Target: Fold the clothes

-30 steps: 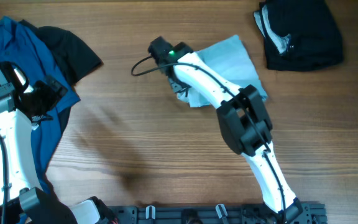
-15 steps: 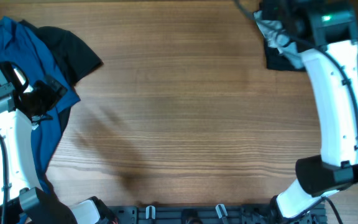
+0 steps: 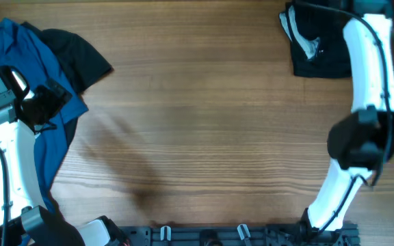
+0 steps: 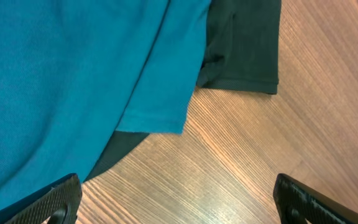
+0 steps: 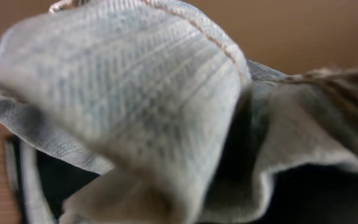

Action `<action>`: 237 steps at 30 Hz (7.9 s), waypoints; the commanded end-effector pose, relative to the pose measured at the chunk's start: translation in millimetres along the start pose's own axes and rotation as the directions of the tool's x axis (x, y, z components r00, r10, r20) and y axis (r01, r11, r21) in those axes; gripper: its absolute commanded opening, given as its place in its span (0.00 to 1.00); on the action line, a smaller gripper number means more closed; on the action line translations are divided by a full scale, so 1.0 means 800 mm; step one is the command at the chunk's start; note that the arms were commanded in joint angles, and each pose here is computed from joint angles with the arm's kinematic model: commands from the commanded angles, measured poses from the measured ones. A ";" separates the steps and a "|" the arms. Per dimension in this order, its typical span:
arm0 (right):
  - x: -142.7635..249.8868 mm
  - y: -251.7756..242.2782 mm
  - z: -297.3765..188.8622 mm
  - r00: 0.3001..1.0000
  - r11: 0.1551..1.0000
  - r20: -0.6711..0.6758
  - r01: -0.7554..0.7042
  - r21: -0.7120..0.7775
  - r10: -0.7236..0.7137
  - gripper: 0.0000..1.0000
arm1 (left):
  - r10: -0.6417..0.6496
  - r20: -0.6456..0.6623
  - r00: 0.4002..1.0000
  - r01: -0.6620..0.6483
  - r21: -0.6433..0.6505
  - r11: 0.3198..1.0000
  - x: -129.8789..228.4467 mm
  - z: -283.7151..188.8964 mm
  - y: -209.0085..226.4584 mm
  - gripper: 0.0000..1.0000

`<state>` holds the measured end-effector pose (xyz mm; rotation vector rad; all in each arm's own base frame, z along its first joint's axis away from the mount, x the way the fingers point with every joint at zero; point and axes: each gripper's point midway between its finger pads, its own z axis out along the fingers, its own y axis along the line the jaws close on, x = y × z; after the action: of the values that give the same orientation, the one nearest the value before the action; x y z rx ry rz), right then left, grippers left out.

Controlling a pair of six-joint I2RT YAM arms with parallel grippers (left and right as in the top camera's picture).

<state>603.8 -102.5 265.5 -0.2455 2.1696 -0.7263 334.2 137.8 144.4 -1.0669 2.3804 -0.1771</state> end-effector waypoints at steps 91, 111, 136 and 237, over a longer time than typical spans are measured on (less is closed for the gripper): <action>0.148 0.279 0.169 0.814 0.651 -0.376 -0.580 -0.491 0.442 0.04 | -0.011 -0.016 1.000 0.010 -0.018 1.000 0.003 0.002 0.005 1.00; -0.069 0.003 -0.320 0.802 0.552 -0.052 -0.455 -0.699 0.595 1.00 | -0.011 -0.015 1.000 0.010 -0.018 1.000 0.003 0.002 0.005 1.00; 0.056 -0.023 -0.381 0.750 0.687 0.088 -0.544 -0.481 0.655 1.00 | -0.011 -0.015 1.000 0.010 -0.018 1.000 0.003 0.002 0.005 1.00; 0.293 0.177 -0.361 0.643 0.769 0.480 -0.288 -0.570 0.597 1.00 | -0.013 0.656 0.755 -0.417 0.495 0.762 0.183 -0.085 -0.053 1.00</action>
<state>242.5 38.7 177.3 -0.1249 1.5816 0.1869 246.1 -1.8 158.0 -0.4147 1.6127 -0.4049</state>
